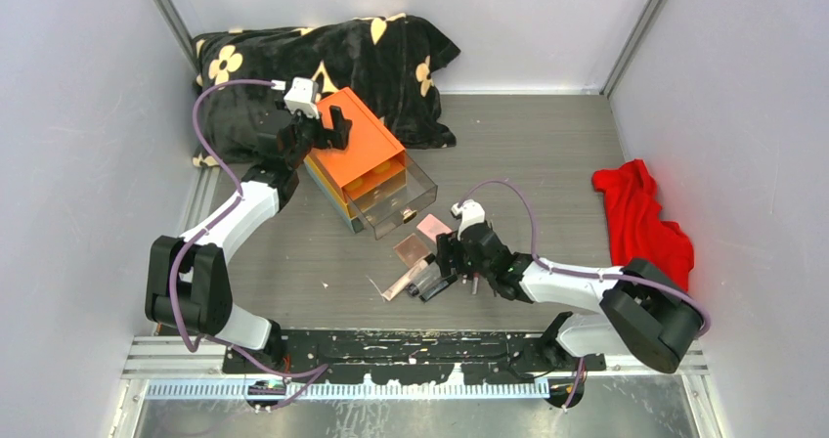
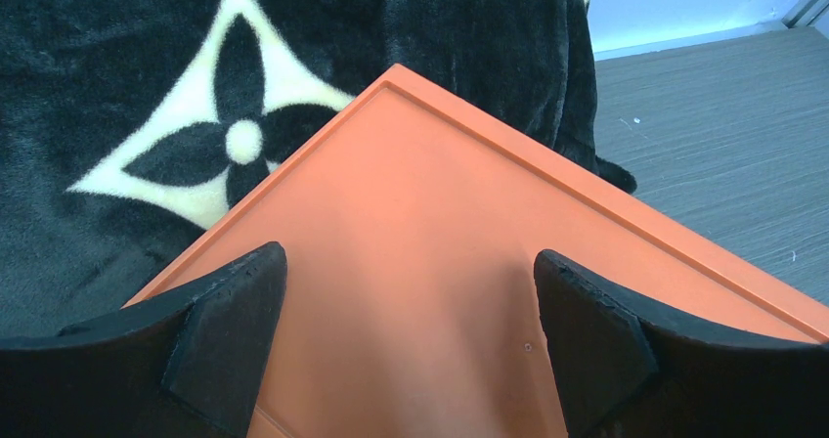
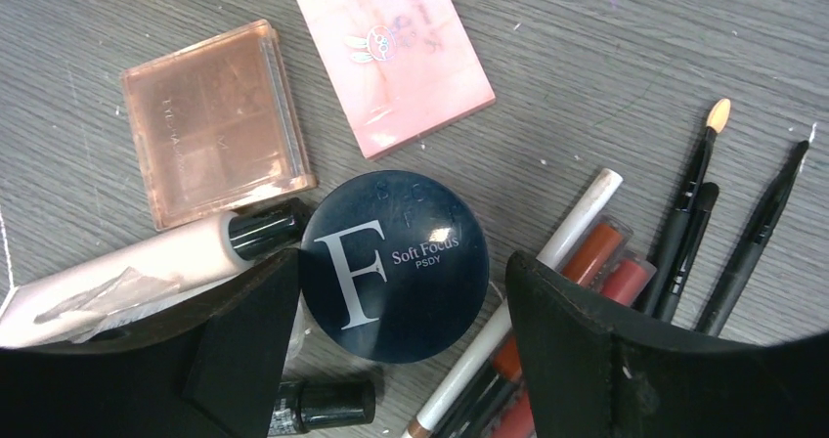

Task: Organize the makeup
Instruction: Pick up the makeup from the center of the board, then place the makeup in the drawer.

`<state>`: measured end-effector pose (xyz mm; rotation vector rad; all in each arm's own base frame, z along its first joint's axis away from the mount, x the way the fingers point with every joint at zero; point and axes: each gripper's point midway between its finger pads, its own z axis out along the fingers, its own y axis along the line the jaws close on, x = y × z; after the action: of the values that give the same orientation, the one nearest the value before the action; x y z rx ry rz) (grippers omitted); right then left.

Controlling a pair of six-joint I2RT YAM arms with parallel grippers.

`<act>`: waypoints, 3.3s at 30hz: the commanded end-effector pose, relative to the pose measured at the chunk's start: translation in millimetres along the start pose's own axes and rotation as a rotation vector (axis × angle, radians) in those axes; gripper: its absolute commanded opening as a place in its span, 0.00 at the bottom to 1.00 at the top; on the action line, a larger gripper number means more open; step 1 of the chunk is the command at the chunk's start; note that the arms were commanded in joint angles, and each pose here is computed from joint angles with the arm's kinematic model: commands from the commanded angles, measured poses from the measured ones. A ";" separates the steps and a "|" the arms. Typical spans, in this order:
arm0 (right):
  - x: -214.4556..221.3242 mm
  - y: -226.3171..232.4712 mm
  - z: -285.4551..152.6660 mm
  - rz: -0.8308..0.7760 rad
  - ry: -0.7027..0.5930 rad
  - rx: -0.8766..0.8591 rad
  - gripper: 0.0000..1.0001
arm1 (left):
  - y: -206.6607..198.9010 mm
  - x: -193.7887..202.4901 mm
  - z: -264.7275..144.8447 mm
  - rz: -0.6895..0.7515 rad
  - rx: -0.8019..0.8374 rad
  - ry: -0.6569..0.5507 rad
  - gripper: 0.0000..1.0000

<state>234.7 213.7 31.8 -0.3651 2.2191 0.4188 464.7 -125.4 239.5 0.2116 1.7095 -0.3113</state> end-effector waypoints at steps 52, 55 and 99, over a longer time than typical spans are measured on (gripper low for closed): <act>-253.4 61.4 -90.2 -0.240 -0.316 -0.026 0.42 | 8.1 151.5 -33.4 -0.120 -0.066 0.487 0.97; -254.9 75.9 -79.0 -0.238 -0.302 -0.079 0.42 | 8.5 149.8 -34.7 -0.116 -0.068 0.484 0.97; -266.0 99.2 -8.0 -0.297 -0.310 -0.039 0.86 | 9.6 145.7 -44.3 -0.091 -0.071 0.489 0.97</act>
<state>346.6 342.6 219.1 -0.6575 1.9154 0.3410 459.5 -123.3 239.0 0.2295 1.7085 -0.2952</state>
